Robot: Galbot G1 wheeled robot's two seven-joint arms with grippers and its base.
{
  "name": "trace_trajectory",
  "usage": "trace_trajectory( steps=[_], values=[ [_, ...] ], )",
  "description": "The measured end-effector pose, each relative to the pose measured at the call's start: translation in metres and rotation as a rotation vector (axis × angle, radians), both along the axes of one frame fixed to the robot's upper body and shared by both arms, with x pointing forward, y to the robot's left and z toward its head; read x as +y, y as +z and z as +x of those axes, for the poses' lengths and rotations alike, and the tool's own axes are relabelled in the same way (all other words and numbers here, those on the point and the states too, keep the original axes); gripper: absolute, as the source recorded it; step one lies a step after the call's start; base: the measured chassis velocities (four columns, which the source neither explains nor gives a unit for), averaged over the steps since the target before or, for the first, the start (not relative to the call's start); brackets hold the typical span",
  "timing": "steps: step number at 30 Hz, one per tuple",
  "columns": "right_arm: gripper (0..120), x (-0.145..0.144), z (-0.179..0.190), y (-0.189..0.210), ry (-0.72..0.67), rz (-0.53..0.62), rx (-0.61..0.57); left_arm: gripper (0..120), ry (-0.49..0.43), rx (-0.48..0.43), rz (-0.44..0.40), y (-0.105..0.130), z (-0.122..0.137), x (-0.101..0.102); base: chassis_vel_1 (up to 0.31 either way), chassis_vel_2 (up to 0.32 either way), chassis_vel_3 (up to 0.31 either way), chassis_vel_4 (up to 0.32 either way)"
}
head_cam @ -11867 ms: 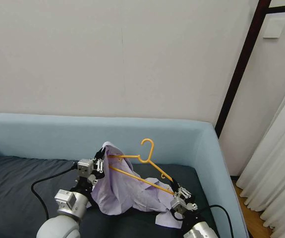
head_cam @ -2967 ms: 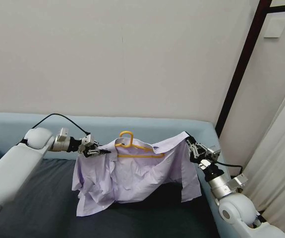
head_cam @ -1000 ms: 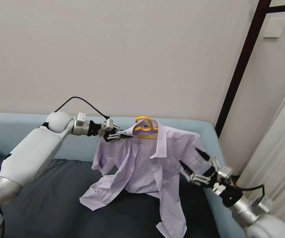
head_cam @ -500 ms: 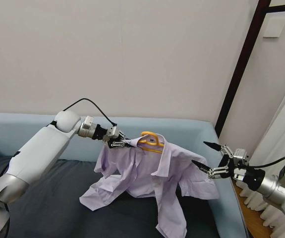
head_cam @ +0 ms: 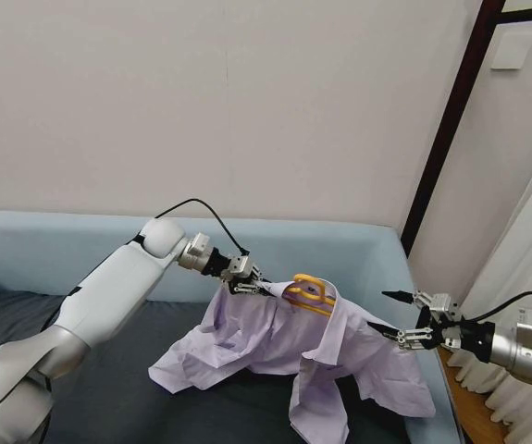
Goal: Pick up the clothes from the sofa and hang them on the clothes hanger.
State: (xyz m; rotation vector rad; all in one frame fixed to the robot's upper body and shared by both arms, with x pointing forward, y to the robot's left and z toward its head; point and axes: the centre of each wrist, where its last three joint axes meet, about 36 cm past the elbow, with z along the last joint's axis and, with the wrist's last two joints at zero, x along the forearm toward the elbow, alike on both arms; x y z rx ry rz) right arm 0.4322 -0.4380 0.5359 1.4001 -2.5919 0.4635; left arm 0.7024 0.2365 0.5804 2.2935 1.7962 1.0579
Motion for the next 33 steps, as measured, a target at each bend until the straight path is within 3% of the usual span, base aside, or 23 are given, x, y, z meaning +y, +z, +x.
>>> trace_trajectory(
  steps=[4, 17, 24, 28, 29, 33],
  values=[
    [47, -0.005, 0.001, -0.007, 0.017, -0.068, 0.02, 1, -0.023, 0.006, 0.007, -0.001, 0.003, -0.017, 0.0, 0.0, 0.0, 0.0],
    [4, -0.011, -0.001, -0.013, 0.03, -0.098, 0.015, 1, -0.04, 0.012, 0.009, -0.003, 0.005, -0.029, 0.0, 0.0, 0.0, 0.0],
    [4, -0.012, -0.002, -0.014, 0.046, -0.055, 0.008, 4, -0.052, -0.029, -0.071, -0.014, 0.008, -0.028, 0.0, 0.0, 0.0, 0.0],
    [4, -0.014, 0.0, -0.003, 0.06, -0.048, -0.009, 23, -0.077, -0.044, -0.168, -0.018, 0.01, -0.025, 0.0, 0.0, 0.0, 0.0],
    [4, -0.014, 0.0, -0.003, 0.06, -0.048, -0.009, 23, -0.077, -0.044, -0.168, -0.018, 0.01, -0.025, 0.0, 0.0, 0.0, 0.0],
    [4, -0.017, 0.002, 0.008, 0.04, -0.046, -0.016, 40, -0.089, -0.062, -0.228, -0.004, 0.011, -0.007, 0.0, 0.0, 0.0, 0.0]
  ],
)
